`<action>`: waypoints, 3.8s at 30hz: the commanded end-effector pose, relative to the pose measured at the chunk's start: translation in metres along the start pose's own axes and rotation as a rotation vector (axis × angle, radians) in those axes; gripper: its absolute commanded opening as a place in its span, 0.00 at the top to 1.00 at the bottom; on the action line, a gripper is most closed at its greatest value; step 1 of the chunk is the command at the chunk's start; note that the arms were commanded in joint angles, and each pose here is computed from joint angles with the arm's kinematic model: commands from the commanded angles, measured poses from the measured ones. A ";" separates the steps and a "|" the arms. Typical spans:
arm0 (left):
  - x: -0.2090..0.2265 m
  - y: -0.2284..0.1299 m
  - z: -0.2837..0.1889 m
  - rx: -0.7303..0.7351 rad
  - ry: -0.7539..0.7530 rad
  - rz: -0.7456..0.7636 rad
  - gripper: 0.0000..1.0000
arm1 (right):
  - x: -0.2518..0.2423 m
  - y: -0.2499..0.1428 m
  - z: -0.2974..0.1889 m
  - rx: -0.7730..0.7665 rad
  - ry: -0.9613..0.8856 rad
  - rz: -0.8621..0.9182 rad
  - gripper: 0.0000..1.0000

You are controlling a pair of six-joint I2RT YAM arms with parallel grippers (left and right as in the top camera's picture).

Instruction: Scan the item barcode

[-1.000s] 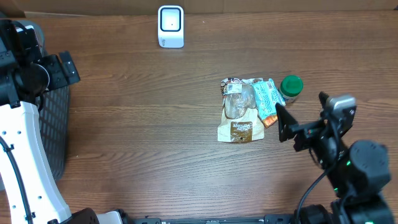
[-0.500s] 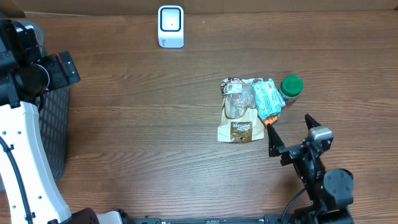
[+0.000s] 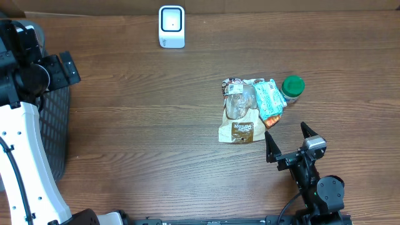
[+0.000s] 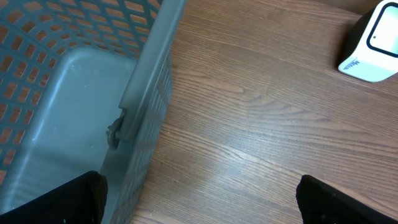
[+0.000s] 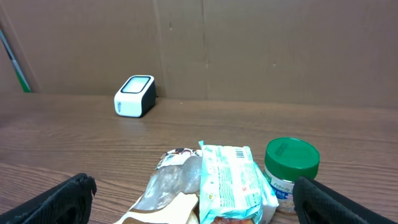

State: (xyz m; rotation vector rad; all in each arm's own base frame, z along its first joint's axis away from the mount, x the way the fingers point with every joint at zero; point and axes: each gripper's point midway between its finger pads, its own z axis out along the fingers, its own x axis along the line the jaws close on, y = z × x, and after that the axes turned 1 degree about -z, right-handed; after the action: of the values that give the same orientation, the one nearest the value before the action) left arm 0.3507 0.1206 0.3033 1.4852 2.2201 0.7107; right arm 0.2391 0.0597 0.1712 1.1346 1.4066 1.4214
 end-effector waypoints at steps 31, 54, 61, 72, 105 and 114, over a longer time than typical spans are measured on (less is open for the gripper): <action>0.000 0.006 -0.007 -0.027 -0.001 0.022 0.01 | 0.001 0.000 0.000 -0.009 0.003 0.001 0.00; -0.092 -0.043 -0.092 -0.693 -0.438 0.199 0.00 | 0.001 0.000 0.000 -0.009 0.003 0.001 0.00; -0.093 -0.123 -0.054 -0.933 -0.445 0.336 0.00 | 0.001 0.000 0.000 -0.009 0.003 0.001 0.00; -0.087 -0.185 0.004 -0.954 -0.374 0.485 0.01 | 0.001 0.000 0.000 -0.009 0.003 0.001 0.00; -0.085 -0.208 0.025 -0.895 -0.376 0.496 0.00 | 0.001 0.000 0.000 -0.009 0.003 0.001 0.00; -0.085 -0.208 0.025 -0.895 -0.376 0.496 0.00 | 0.001 0.000 0.000 -0.009 0.003 0.001 0.00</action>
State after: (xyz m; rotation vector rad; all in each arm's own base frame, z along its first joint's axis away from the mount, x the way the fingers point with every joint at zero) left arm 0.2440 -0.0161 0.1613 1.4853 1.0166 1.2399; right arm 0.2390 0.0597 0.1721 1.1316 1.4039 1.4237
